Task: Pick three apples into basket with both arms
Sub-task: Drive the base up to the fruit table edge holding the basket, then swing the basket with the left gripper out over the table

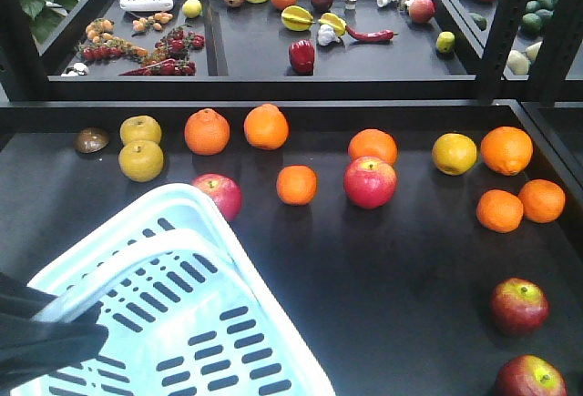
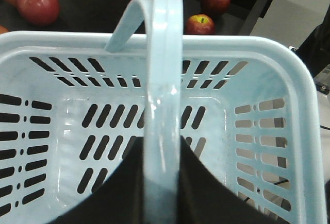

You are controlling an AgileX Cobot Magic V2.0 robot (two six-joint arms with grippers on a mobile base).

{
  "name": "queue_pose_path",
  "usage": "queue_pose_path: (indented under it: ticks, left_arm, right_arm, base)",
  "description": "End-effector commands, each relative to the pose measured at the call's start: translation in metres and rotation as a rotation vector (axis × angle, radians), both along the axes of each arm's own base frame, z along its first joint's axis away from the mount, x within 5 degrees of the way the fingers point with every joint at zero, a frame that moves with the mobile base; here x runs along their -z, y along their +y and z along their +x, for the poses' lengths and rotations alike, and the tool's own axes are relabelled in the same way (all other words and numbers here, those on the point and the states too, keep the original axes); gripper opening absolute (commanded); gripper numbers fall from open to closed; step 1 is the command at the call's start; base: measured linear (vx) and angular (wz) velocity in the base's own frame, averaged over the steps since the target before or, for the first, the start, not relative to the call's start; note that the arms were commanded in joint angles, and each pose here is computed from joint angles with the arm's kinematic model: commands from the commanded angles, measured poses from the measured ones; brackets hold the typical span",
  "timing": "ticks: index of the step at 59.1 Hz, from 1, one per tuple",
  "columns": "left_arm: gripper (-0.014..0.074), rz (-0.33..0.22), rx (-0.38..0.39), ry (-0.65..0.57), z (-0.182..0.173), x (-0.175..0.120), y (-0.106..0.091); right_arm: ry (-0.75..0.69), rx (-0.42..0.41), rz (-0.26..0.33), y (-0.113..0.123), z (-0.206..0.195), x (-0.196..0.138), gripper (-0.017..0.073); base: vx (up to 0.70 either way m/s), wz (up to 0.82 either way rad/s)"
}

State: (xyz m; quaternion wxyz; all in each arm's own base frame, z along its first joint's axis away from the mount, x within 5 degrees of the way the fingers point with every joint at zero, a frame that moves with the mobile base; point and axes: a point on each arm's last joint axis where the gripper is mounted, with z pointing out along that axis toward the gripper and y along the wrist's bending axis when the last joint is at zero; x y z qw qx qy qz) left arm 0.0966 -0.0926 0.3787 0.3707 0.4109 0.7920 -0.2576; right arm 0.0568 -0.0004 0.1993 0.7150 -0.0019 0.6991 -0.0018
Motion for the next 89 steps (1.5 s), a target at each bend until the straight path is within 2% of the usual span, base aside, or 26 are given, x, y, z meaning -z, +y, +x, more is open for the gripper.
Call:
queue_pose_path:
  ticks: [1,36,53,71,89]
  left_arm:
    - [-0.0006,-0.12,-0.039,-0.073,0.002,-0.019,-0.003]
    - [-0.0006,-0.135,-0.059,-0.096,0.004,-0.021,-0.002]
    - [-0.0006,-0.18,-0.113,-0.16,0.01,-0.027,-0.002]
    - [-0.0006,-0.184,-0.119,-0.166,0.011,-0.027,-0.002]
    - [-0.0006,-0.239,-0.198,-0.22,0.029,-0.031,-0.004]
  right_arm:
    - [-0.074,-0.014,-0.018,0.002,-0.001,-0.004,-0.0005]
    - [-0.075,-0.015,-0.018,0.002,-0.001,-0.004,-0.0005]
    - [-0.075,-0.015,-0.018,0.002,-0.001,-0.004,-0.0005]
    - [-0.075,-0.015,-0.018,0.002,-0.001,-0.004,-0.0005]
    - [-0.074,-0.014,-0.018,0.002,-0.001,-0.004,-0.0005]
  base:
    - [0.0,0.0]
    - [0.0,0.0]
    - [0.0,0.0]
    - [0.0,0.0]
    - [0.0,0.0]
